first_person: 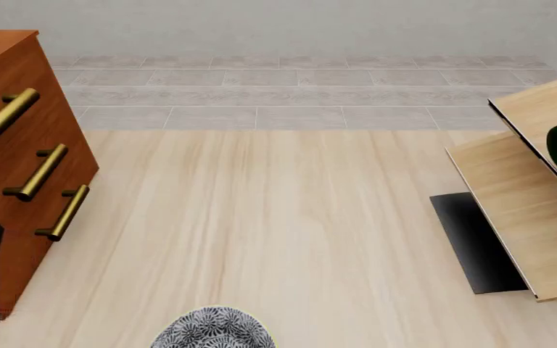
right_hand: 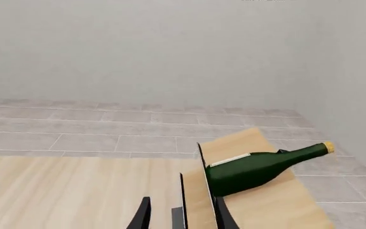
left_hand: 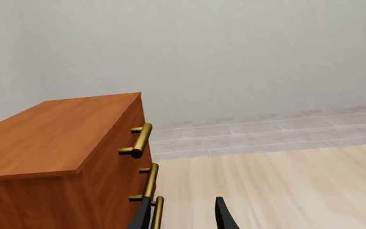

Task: Put the wine bottle on the wine rack.

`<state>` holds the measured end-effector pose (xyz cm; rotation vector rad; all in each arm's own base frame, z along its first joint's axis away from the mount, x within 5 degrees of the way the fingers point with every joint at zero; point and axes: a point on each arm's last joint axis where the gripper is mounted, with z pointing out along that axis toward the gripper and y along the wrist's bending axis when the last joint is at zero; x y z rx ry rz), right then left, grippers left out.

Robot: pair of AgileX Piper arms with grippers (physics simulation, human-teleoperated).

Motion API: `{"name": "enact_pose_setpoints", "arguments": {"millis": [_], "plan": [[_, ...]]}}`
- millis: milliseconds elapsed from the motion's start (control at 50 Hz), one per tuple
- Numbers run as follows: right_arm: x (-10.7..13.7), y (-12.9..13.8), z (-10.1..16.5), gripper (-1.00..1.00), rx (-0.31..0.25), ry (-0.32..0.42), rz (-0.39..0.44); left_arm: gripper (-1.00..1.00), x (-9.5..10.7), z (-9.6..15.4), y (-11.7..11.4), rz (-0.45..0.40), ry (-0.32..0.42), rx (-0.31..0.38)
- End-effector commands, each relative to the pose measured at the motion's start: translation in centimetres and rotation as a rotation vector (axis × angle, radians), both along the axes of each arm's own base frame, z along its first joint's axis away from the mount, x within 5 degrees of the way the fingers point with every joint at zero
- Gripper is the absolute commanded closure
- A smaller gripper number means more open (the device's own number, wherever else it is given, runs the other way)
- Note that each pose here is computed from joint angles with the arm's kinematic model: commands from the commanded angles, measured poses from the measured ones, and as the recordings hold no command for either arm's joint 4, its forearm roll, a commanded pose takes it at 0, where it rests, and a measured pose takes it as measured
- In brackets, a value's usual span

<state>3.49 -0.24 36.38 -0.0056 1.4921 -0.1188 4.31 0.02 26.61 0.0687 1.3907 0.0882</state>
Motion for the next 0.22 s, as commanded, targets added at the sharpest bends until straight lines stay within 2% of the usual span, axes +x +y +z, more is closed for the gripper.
{"name": "enact_pose_setpoints", "arguments": {"millis": [20, 220], "plan": [[-1.22, 0.1, -0.63, -1.0, -0.006, -0.002, 0.006, -1.0, -0.24, 0.57, 0.0, 0.002, -0.007, 0.006], [-1.55, 0.14, -0.68, -1.0, -0.015, -0.003, 0.015, -1.0, -0.32, 0.8, 0.02, 0.006, -0.01, 0.004]]}}
